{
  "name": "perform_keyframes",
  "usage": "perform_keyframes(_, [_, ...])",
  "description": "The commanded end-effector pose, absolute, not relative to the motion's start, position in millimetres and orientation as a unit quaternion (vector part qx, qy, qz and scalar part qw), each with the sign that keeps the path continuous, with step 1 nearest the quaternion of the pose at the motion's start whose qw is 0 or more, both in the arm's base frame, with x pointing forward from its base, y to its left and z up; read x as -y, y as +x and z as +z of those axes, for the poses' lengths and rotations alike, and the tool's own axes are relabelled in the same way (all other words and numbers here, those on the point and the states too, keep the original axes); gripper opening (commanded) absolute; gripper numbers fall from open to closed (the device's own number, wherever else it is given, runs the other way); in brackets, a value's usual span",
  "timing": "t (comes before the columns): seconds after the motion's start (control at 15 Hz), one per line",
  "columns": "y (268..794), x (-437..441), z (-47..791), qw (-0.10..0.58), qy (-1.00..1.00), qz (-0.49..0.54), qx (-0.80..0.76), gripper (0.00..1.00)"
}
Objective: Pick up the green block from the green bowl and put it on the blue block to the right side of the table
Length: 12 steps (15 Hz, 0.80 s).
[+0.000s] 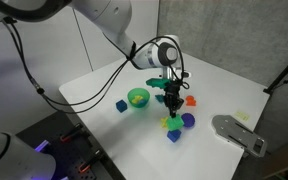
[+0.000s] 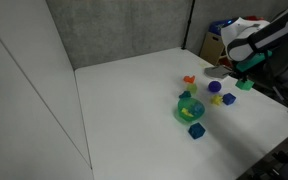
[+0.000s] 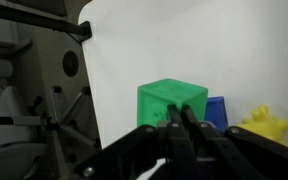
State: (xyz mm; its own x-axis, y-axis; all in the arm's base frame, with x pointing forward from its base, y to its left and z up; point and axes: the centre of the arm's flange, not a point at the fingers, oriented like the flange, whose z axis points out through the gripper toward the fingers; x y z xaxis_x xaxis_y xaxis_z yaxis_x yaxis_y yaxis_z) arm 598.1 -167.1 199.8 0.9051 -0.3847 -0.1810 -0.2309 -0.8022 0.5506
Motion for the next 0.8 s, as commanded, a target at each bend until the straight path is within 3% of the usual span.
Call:
perform_keyframes(0.0, [599,184,184,0.3,0.927,-0.126,0.185,0.03])
perform_keyframes(0.73, [620,168,138,0.317,0.922,-0.104,0.199,0.03])
